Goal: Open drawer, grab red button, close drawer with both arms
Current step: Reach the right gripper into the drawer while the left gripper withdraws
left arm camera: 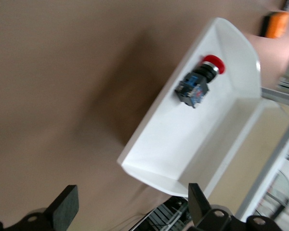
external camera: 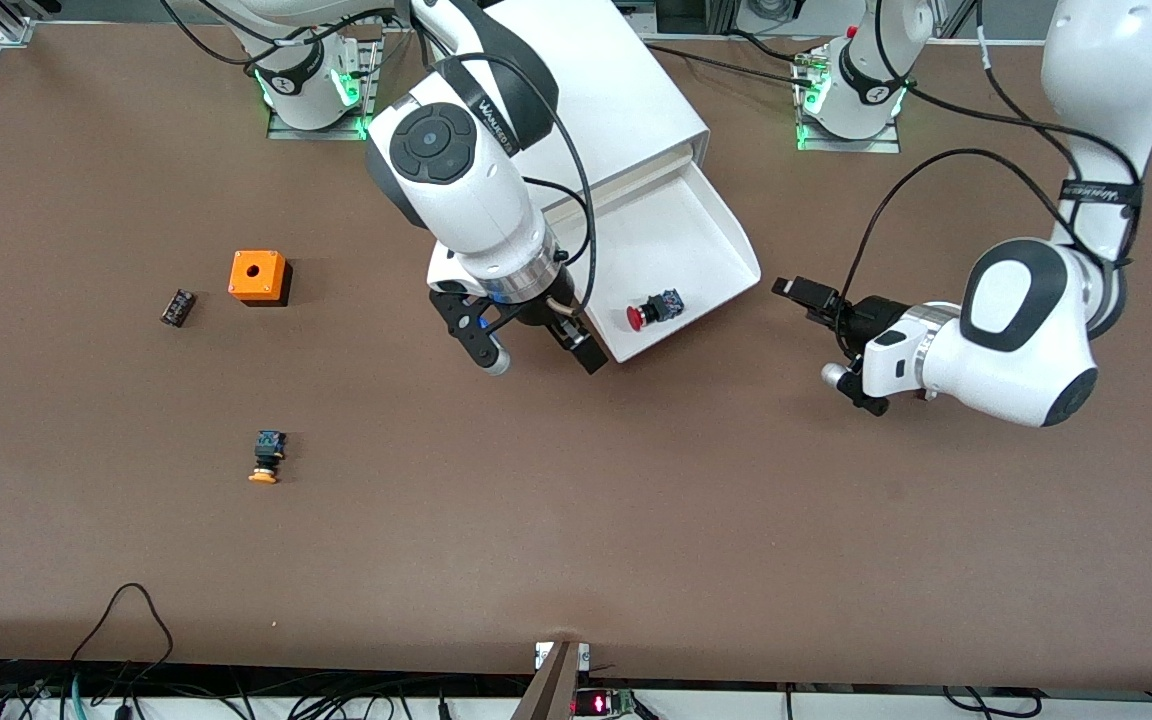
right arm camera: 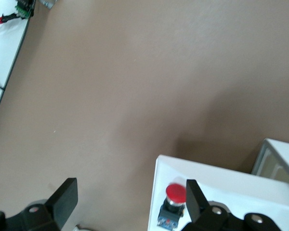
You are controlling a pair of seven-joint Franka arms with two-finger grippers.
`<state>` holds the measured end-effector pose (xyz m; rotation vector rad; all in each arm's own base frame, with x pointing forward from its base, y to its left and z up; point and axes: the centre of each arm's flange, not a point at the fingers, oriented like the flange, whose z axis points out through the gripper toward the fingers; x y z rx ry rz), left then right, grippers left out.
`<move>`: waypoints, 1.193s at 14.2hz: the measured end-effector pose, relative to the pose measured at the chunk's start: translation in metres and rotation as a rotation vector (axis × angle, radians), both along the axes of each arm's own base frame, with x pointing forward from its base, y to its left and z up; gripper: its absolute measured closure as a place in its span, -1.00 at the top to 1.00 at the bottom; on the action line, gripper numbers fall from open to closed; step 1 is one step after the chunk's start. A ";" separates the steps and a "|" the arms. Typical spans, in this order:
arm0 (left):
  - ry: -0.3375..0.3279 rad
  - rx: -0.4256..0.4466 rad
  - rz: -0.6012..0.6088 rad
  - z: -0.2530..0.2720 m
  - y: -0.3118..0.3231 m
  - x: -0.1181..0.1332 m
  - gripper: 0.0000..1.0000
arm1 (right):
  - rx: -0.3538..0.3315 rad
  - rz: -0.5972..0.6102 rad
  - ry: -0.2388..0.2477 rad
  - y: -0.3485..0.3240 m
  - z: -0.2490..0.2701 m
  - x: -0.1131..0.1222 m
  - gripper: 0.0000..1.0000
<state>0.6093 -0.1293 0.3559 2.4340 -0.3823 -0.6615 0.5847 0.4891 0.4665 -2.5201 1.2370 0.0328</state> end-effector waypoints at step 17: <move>-0.414 0.509 -0.067 0.071 0.022 0.073 1.00 | 0.010 -0.029 0.074 0.093 -0.092 -0.061 0.99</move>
